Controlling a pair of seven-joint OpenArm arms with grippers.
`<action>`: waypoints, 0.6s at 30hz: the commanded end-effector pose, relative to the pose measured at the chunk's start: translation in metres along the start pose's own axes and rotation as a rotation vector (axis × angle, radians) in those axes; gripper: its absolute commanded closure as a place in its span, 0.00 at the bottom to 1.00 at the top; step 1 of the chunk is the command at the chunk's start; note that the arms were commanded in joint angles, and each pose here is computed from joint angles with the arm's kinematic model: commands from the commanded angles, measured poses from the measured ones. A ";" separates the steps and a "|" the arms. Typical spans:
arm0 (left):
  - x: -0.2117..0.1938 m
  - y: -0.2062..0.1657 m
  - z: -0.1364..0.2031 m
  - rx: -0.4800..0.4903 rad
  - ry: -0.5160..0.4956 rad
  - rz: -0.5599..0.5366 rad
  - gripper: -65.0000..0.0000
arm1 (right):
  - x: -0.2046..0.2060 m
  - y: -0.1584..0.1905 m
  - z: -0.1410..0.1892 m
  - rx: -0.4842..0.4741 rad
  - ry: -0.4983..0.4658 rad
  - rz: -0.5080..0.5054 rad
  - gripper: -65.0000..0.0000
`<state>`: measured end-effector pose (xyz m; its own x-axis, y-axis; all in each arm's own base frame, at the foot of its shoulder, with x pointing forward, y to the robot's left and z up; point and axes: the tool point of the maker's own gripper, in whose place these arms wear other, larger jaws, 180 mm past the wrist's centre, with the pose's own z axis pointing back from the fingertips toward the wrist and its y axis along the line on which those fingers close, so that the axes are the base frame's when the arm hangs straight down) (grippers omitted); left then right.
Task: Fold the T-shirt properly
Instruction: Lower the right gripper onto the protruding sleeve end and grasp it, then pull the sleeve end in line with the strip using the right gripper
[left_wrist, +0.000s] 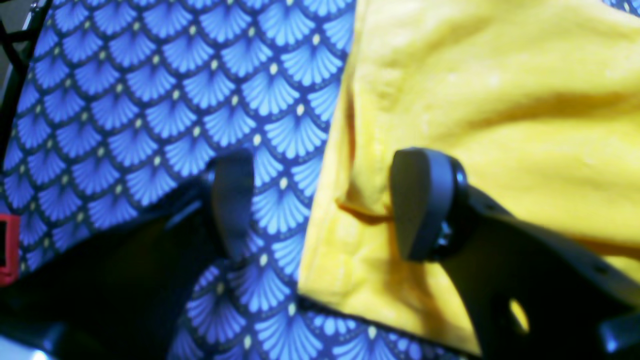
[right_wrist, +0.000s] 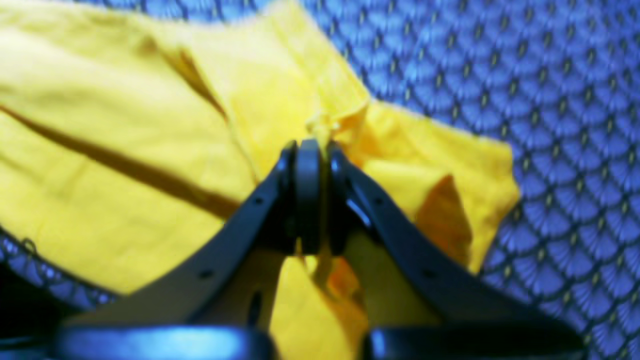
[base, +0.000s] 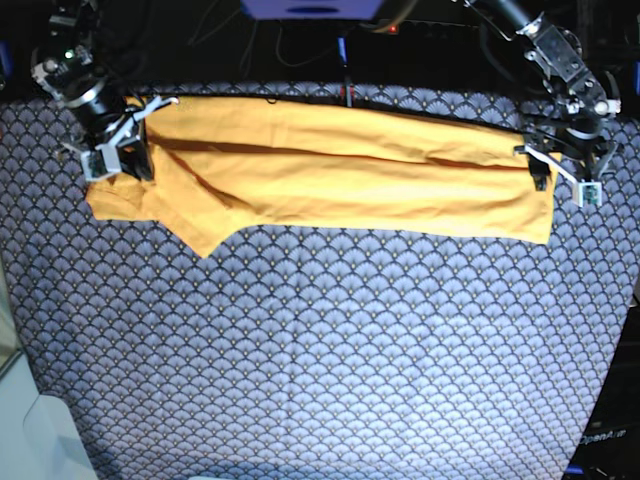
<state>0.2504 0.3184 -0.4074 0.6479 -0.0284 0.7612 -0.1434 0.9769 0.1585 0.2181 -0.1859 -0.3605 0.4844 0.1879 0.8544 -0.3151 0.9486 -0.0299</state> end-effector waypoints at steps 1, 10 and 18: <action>0.017 0.006 0.001 0.014 -0.055 -0.006 0.35 | 0.009 0.000 0.005 0.005 -0.047 0.005 1.00; 0.019 0.005 0.001 0.013 -0.057 -0.007 0.35 | -0.019 0.007 0.015 0.018 -0.056 -0.065 1.00; 0.019 0.005 0.001 0.013 -0.059 -0.007 0.35 | -0.052 0.021 0.016 0.050 -0.025 -0.142 1.00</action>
<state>0.2513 0.3177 -0.4071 0.6465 -0.0285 0.7623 -0.1424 0.9772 0.1573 0.1674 -0.1781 -0.4085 0.5475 0.0536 0.8351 -0.2811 0.9517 0.1232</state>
